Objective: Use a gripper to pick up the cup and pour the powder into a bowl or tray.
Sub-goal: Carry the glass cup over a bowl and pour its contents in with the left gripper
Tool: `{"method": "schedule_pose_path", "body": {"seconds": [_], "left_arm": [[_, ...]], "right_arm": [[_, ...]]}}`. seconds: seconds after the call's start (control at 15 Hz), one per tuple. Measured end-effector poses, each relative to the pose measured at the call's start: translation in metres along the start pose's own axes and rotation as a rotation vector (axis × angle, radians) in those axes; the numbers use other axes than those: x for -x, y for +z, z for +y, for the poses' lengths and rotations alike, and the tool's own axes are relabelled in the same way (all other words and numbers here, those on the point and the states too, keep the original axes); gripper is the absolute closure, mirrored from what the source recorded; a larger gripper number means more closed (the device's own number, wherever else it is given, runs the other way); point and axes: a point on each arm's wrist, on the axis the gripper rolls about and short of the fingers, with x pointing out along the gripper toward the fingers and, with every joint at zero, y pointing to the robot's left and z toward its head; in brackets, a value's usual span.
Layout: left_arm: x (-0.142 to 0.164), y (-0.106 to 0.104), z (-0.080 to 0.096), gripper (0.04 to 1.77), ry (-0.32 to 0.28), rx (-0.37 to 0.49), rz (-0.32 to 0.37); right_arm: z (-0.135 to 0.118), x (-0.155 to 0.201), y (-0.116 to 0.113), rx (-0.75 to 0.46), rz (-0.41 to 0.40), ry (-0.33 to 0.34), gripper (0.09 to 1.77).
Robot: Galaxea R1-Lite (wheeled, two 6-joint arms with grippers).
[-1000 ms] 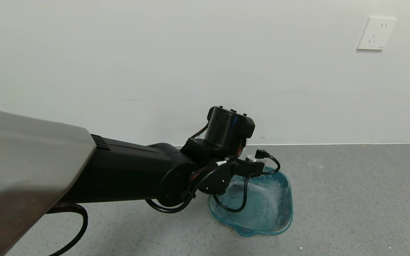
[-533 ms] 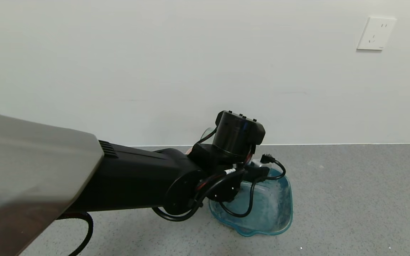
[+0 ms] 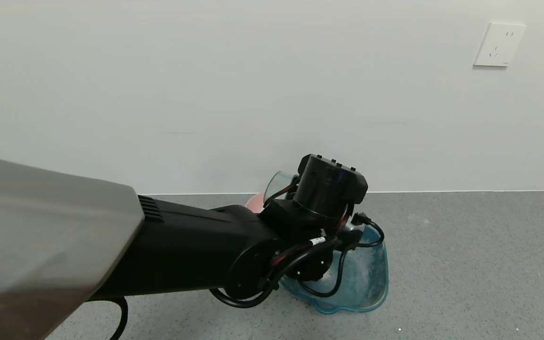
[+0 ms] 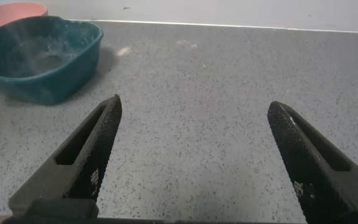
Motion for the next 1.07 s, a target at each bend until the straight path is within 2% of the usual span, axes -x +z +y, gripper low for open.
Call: {"method": "schedule_pose_path", "body": {"seconds": [0.47, 1.07], "left_arm": [[0.004, 0.006, -0.005, 0.53, -0.007, -0.045, 0.032], [0.007, 0.013, -0.013, 0.53, -0.001, -0.05, 0.017]], "right_arm": [[0.0, 0.0, 0.0, 0.0, 0.0, 0.0, 0.15], [0.0, 0.0, 0.0, 0.0, 0.0, 0.0, 0.15]]}}
